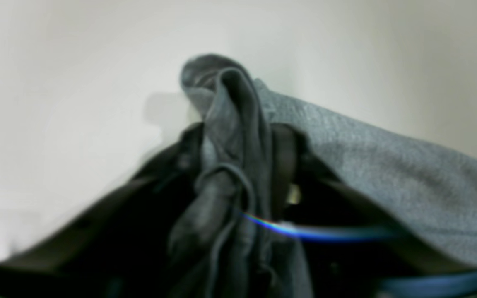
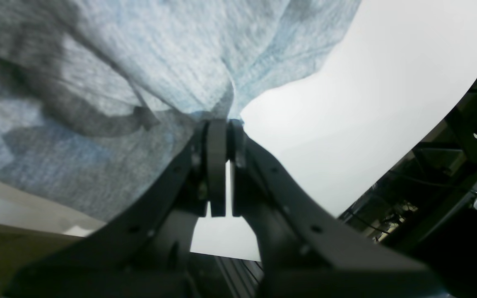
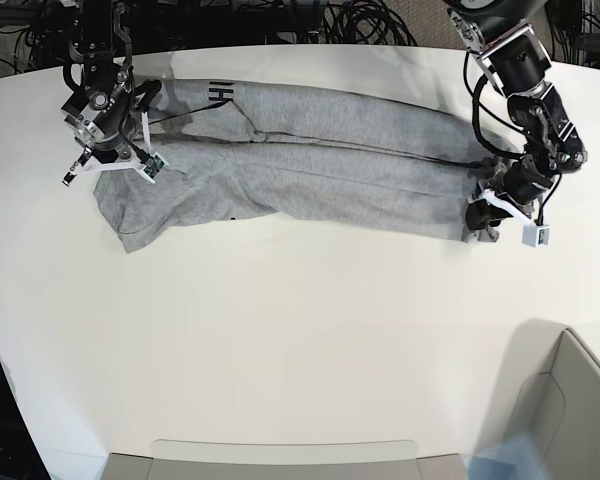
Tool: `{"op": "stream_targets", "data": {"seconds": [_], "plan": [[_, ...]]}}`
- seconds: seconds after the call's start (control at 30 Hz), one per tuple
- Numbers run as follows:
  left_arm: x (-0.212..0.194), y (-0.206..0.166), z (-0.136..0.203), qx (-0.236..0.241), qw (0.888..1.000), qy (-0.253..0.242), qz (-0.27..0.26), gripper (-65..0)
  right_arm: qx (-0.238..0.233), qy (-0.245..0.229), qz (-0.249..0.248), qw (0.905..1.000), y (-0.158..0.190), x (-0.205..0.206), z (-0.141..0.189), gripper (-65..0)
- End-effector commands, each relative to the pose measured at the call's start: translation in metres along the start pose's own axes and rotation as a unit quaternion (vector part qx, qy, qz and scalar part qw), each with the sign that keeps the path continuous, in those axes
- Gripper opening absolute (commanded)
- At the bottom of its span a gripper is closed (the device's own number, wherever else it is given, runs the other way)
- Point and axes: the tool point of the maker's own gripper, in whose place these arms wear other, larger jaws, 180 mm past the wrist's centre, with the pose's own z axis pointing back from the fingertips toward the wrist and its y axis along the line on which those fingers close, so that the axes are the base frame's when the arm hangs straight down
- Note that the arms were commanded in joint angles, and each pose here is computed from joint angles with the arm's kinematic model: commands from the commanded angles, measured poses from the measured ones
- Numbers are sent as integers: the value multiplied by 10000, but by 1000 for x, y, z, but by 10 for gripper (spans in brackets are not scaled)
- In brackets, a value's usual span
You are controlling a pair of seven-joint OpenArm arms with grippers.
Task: Fold the T-shirt properly
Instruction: 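Regrasp the strip's end with the left gripper and lower it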
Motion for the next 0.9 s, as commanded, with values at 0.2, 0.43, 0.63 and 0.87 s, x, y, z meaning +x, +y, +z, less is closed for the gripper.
{"op": "stream_targets", "data": {"seconds": [0.2, 0.43, 0.63, 0.87], "plan": [[-120, 75, 52, 1254, 9475, 2941, -102, -650, -380, 243, 58, 9990, -13, -3, 5, -650], [-112, 86, 61, 1398, 9460, 2920, -159, -650, -475, 217, 10, 9986, -18, 5, 6, -650], [-77, 106, 73, 1648, 9492, 2669, -252, -650, -490, 121, -142, 9986, -20, 13, 7, -650], [-6, 122, 82, 1874, 9643, 1849, -284, -650, -539, -106, -348, 9979, -27, 32, 11, -650]]}}
